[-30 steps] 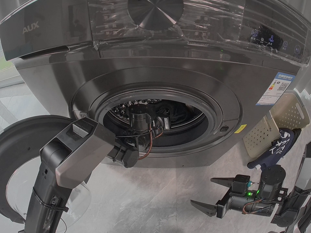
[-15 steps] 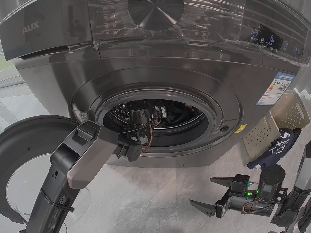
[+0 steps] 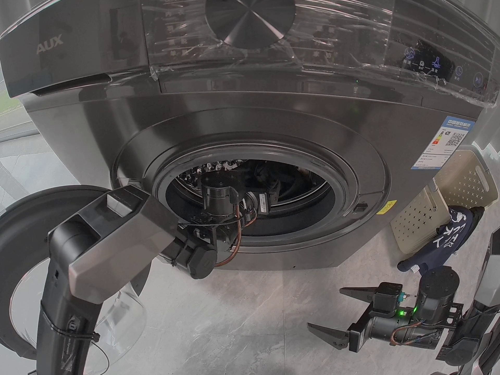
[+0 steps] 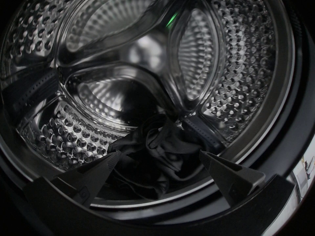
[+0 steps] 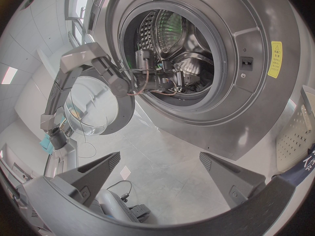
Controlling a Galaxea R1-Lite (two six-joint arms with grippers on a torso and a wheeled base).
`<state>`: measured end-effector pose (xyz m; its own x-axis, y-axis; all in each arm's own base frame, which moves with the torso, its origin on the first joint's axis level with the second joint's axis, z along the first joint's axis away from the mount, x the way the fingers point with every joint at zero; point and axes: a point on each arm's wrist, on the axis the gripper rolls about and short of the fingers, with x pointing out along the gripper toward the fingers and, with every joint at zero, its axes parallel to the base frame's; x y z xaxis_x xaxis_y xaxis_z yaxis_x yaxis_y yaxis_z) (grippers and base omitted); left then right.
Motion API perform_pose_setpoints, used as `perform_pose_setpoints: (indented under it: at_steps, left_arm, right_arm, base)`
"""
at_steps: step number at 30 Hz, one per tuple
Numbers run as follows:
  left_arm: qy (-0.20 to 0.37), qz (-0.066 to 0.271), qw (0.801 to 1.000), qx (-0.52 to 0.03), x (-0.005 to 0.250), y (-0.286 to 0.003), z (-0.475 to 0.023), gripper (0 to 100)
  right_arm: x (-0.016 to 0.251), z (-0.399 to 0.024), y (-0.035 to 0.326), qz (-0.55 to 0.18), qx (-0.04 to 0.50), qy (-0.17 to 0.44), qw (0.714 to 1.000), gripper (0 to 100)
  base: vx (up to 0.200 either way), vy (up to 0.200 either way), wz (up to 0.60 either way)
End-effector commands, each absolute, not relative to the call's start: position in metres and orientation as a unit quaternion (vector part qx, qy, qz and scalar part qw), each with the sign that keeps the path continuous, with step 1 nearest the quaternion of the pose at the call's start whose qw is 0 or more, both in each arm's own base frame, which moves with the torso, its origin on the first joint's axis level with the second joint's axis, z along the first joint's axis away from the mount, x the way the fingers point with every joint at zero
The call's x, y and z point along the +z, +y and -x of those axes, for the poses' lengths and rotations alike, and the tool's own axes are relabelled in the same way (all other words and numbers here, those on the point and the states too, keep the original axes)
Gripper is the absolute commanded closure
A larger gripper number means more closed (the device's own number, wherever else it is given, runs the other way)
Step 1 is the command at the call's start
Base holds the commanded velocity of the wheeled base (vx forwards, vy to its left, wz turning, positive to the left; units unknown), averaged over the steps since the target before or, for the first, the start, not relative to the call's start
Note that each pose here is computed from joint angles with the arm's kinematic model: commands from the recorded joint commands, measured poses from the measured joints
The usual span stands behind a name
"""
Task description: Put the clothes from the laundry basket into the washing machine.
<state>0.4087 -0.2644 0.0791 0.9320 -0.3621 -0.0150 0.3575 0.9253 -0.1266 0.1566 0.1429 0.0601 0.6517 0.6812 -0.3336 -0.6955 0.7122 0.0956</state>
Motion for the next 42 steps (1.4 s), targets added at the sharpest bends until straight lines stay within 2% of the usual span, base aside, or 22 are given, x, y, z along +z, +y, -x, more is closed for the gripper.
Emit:
perform_pose_setpoints:
  at_steps: [1, 4, 8, 12, 15, 18, 26, 32, 38, 42]
  left_arm:
    - [-0.01, 0.056, 0.977, -0.208, 0.125, -0.258, -0.369, 0]
    - [-0.014, 0.057, 0.973, -0.223, 0.125, -0.261, -0.354, 0]
    - [0.019, 0.04, 0.965, -0.257, 0.108, -0.263, -0.333, 0]
    - [0.059, 0.023, 0.946, -0.317, 0.079, -0.266, -0.298, 0]
    - [0.071, 0.019, 0.935, -0.346, 0.066, -0.262, -0.278, 0]
    - [0.066, 0.019, 0.934, -0.352, 0.062, -0.253, -0.266, 0]
    - [0.051, 0.027, 0.912, -0.407, 0.1, -0.212, -0.2, 0]
    - [0.018, 0.041, 0.917, -0.397, 0.125, -0.178, -0.171, 0]
    - [0.006, 0.046, 0.934, -0.354, 0.134, -0.147, -0.142, 0]
    - [-0.006, 0.051, 0.94, -0.337, 0.139, -0.129, -0.127, 0]
  right_arm:
    - [0.059, -0.153, 0.14, 0.023, 0.376, 0.181, 0.909, 0]
    - [0.06, -0.153, 0.14, 0.023, 0.374, 0.179, 0.91, 0]
    - [0.06, -0.154, 0.139, 0.022, 0.372, 0.178, 0.911, 0]
    - [0.06, -0.153, 0.139, 0.022, 0.373, 0.179, 0.91, 0]
    - [0.063, -0.153, 0.138, 0.02, 0.372, 0.172, 0.912, 0]
    - [0.071, -0.153, 0.135, 0.012, 0.367, 0.153, 0.917, 0]
    - [0.101, -0.152, 0.112, -0.012, 0.331, 0.087, 0.94, 0]
    - [0.11, -0.161, 0.083, -0.025, 0.203, 0.069, 0.976, 0]
    - [0.128, -0.138, 0.065, -0.039, 0.167, 0.054, 0.984, 0]
    - [0.133, -0.119, 0.056, -0.038, 0.133, 0.052, 0.989, 0]
  base:
    - [0.0, 0.0, 0.0]
    - [0.0, 0.0, 0.0]
    - [0.0, 0.0, 0.0]
    - [0.0, 0.0, 0.0]
    - [0.0, 0.0, 0.0]
    - [0.0, 0.0, 0.0]
    - [0.0, 0.0, 0.0]
    - [0.0, 0.0, 0.0]
    - [-0.167, 0.0, 0.0]
    - [0.0, 0.0, 0.0]
